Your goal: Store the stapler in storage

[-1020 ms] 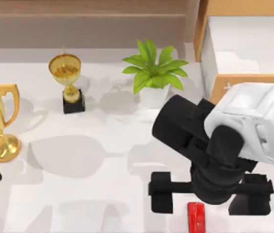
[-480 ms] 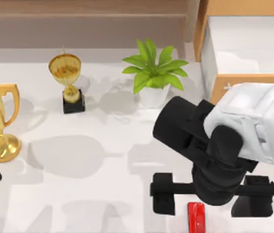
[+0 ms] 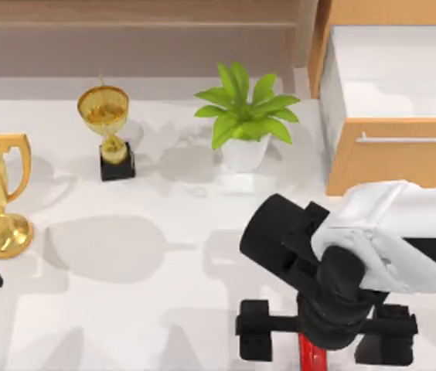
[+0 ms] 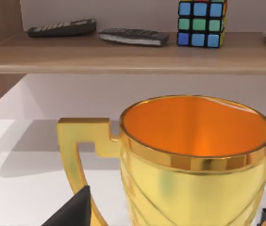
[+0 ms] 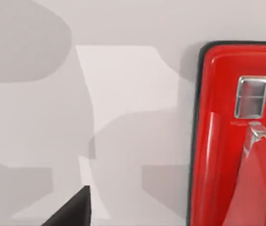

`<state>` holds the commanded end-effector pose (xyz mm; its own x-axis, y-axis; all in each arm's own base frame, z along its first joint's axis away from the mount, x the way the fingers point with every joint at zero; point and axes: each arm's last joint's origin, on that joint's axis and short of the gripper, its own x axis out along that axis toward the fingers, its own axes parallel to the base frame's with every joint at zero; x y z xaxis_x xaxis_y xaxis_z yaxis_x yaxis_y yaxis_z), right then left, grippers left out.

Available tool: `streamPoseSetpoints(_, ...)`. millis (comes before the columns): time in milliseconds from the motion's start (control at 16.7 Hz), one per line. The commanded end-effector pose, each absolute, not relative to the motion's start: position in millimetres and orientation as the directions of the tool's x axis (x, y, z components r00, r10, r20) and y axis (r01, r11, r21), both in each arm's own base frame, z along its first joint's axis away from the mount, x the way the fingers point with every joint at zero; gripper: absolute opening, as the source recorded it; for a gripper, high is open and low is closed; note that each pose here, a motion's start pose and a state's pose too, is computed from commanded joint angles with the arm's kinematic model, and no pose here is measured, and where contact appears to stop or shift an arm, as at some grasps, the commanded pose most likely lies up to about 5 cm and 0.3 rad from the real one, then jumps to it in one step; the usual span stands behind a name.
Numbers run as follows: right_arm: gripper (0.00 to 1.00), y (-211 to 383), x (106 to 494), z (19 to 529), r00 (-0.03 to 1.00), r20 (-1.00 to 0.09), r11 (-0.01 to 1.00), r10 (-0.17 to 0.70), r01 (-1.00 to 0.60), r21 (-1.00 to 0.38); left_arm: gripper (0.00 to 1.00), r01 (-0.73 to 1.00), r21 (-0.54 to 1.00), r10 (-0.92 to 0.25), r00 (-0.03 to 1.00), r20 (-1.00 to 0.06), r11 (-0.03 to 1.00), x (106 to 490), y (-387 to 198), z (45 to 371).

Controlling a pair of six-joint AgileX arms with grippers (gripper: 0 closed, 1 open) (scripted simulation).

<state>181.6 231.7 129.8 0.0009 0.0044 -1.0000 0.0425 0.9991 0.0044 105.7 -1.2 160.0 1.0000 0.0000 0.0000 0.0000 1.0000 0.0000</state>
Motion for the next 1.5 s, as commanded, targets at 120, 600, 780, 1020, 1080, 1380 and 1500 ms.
streamPoseSetpoints(120,1.0,230.8,180.9,119.9,0.0,-1.0,0.999,0.003,0.043,0.003,1.0,0.0,0.0,0.0,1.0,0.0,1.0,105.7,-1.2,160.0)
streamPoseSetpoints(600,0.7,230.8,180.8,118.6,0.0,-1.0,0.999,0.003,0.043,0.003,1.0,0.0,0.0,0.0,1.0,0.0,1.0,105.7,-1.2,160.0)
streamPoseSetpoints(780,0.47,230.8,180.8,118.6,0.0,-1.0,0.999,0.003,0.043,0.003,1.0,0.0,0.0,0.0,1.0,0.0,1.0,105.7,-1.2,160.0)
streamPoseSetpoints(1020,0.17,230.8,180.8,118.6,0.0,-1.0,0.999,0.003,0.043,0.003,1.0,0.0,0.0,0.0,1.0,0.0,1.0,105.7,-1.2,160.0)
streamPoseSetpoints(1080,0.1,230.8,180.8,118.6,0.0,-1.0,0.999,0.003,0.043,0.003,1.0,0.0,0.0,0.0,1.0,0.0,1.0,105.7,-1.2,160.0)
streamPoseSetpoints(1380,0.0,230.8,180.8,118.6,0.0,-1.0,0.999,0.003,0.043,0.003,1.0,0.0,0.0,0.0,1.0,0.0,1.0,105.7,-1.2,160.0)
streamPoseSetpoints(1500,0.0,230.8,180.8,118.6,0.0,-1.0,0.999,0.003,0.043,0.003,1.0,0.0,0.0,0.0,1.0,0.0,1.0,105.7,-1.2,160.0)
